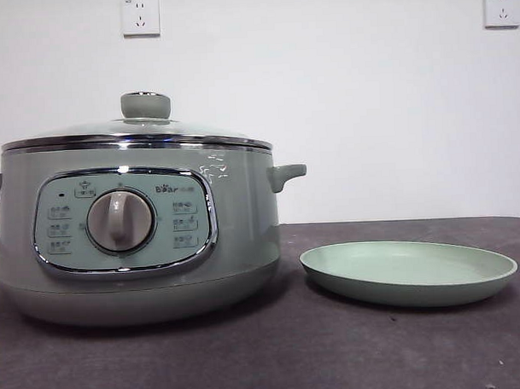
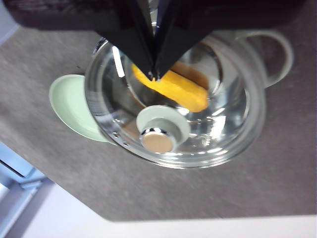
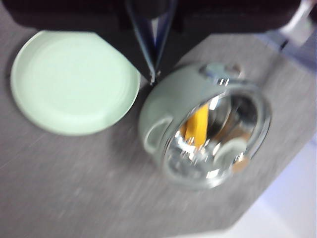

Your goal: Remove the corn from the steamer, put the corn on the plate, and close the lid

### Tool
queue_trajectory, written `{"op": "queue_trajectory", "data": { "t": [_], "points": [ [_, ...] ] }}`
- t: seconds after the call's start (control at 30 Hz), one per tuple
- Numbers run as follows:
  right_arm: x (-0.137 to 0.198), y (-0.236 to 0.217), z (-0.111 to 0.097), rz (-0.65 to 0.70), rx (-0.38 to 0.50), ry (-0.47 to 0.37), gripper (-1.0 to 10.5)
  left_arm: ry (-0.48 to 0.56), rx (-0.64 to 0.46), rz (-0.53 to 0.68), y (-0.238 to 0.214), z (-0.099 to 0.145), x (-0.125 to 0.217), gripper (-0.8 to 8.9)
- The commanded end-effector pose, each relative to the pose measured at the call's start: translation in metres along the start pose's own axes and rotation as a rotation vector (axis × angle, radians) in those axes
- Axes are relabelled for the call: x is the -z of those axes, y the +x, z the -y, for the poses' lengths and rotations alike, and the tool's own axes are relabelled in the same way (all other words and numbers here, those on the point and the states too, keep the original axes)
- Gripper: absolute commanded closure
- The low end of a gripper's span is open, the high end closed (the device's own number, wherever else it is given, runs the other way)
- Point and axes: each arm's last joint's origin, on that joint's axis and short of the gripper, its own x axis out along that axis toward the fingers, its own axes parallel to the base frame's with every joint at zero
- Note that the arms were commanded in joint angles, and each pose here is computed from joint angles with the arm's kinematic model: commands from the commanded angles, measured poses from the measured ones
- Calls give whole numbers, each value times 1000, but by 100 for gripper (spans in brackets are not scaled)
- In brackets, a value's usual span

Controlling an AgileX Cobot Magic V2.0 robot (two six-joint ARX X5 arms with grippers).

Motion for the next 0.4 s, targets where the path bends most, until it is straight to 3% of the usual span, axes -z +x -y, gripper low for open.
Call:
{"op": "queue_trajectory", "data": {
  "t": [0.03, 0.07, 0.17, 0.2, 0.27, 0.4],
  "points": [
    [-1, 8, 4, -69, -45, -45, 938, 17, 41, -24, 7, -3, -12, 797],
    [-1, 12, 5, -86, -55, -36, 901, 12, 53, -30, 9, -4, -16, 736],
    [-1, 20, 9, -118, -65, -22, 631, -3, 73, -46, 16, -7, -26, 484],
    [-2, 23, 9, -127, -66, -18, 539, -6, 77, -53, 19, -8, -28, 443],
    [-2, 27, 11, -138, -69, -13, 463, -7, 88, -65, 24, -9, -34, 431],
    [-4, 32, 11, -143, -79, -7, 471, 7, 105, -80, 38, -9, -45, 431]
  ]
}}
